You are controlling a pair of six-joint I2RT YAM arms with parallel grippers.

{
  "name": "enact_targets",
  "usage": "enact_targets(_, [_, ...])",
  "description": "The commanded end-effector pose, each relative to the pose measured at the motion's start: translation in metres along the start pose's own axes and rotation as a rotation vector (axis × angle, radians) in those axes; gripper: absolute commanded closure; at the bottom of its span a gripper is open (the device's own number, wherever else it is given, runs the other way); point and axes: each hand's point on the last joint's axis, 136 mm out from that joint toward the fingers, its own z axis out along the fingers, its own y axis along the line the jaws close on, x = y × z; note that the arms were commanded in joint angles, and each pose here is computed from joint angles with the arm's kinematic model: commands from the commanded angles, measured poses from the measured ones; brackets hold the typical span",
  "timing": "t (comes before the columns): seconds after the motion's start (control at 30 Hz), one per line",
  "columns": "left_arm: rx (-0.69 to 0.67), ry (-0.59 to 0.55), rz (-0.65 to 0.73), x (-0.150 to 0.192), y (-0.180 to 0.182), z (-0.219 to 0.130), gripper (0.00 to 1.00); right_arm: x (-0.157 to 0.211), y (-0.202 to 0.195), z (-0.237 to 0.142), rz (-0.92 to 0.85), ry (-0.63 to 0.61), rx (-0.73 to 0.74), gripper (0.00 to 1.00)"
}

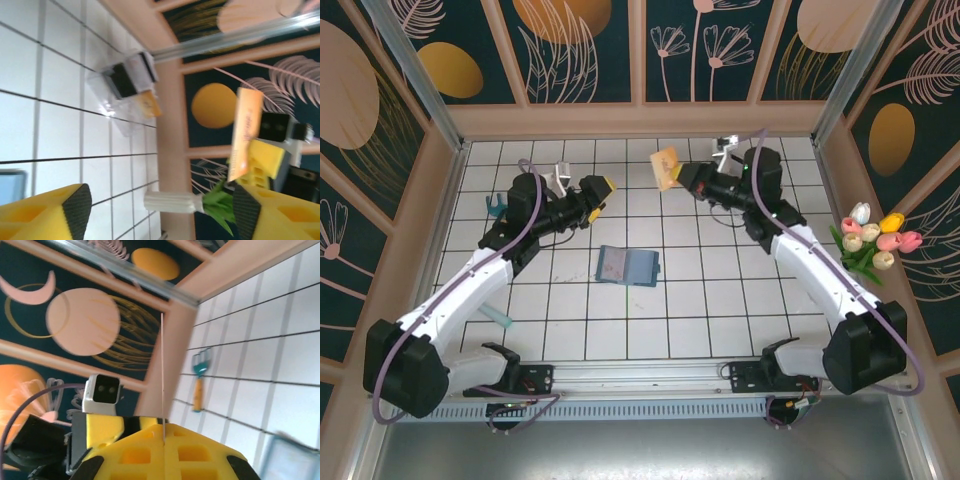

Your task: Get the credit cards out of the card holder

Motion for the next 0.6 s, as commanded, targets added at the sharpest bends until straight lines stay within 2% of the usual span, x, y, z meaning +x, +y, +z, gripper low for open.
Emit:
enact_targets(0.0, [-0.209, -0.058, 0.017, -0.009, 0.056, -0.001, 0.16, -0.014, -0.048, -0.025, -0.098, 0.004, 0.188, 1.00])
enact_targets(0.2, [-0.331, -0.108, 0.131, -0.028, 0.078, -0.005, 0.02, -0.038, -0.124, -0.059, -0.131, -0.038, 0.403, 1.00])
enact_targets(0.37, [-0.428, -0.086, 0.226, -0.038, 0.097, -0.001, 0.02, -0.063, -0.153, -0.067, -0.279, -0.023, 0.566, 1.00])
enact_targets(0.43, [-0.420, -0.079, 0.254, -0.045, 0.089, 0.004, 0.02, -0.068, -0.159, -0.061, -0.376, 0.019, 0.572, 1.00])
enact_targets(0.57, [-0.323, 0.009, 0.266, -0.034, 0.078, 0.022, 0.02, -0.074, -0.185, -0.054, -0.510, 0.155, 0.620, 1.00])
